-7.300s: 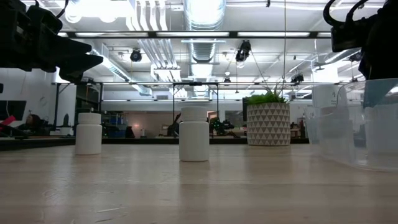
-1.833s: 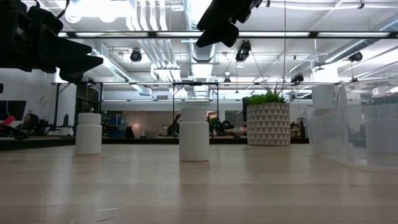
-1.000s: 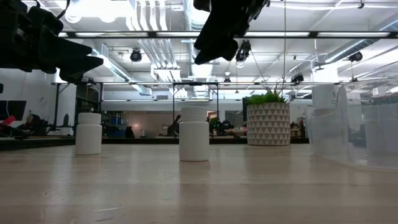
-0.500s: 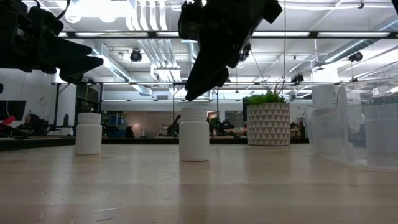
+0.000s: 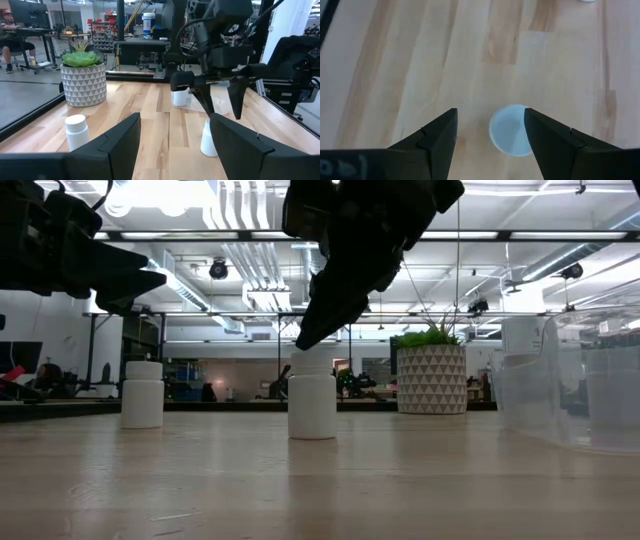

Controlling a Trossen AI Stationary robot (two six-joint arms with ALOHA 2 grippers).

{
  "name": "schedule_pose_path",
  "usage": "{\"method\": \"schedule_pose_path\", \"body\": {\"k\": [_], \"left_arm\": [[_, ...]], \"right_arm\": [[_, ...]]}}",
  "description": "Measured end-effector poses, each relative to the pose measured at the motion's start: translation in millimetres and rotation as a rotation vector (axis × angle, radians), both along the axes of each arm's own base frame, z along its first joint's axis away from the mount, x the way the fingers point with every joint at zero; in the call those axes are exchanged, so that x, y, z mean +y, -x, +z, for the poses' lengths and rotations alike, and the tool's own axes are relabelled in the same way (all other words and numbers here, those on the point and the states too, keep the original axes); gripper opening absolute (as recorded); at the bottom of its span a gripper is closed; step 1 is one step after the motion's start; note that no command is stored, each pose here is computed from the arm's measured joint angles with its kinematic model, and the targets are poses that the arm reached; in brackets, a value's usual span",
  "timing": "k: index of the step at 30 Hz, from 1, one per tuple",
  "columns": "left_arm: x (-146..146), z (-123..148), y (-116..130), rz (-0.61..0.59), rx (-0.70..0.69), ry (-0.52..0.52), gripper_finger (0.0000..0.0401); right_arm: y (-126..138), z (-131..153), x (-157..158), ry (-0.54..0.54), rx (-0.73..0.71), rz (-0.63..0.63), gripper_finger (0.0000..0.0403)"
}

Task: Pick and place pill bottles into a basket
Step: Put the white medicine bottle into the transparent bin

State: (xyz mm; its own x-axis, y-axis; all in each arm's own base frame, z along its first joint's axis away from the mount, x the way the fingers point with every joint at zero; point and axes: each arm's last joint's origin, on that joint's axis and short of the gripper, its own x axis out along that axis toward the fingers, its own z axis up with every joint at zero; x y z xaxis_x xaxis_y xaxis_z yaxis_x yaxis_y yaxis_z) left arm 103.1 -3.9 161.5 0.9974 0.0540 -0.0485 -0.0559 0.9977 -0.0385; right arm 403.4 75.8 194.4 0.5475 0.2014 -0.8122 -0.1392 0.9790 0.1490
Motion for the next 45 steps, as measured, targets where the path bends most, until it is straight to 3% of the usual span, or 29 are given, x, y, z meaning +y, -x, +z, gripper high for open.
{"method": "schedule_pose_path", "body": {"k": [19, 45], "left_arm": [[0.0, 0.0, 0.0, 0.000, 0.000, 0.000, 0.0222], [0.0, -0.1, 0.0, 0.000, 0.001, 0.000, 0.0222]], "right_arm": [[-1.1, -0.4, -4.4, 0.086, -0.019, -0.007, 0.0219], [1.8, -5.7, -6.4, 0.101, -0.004, 0.004, 0.0219]]}}
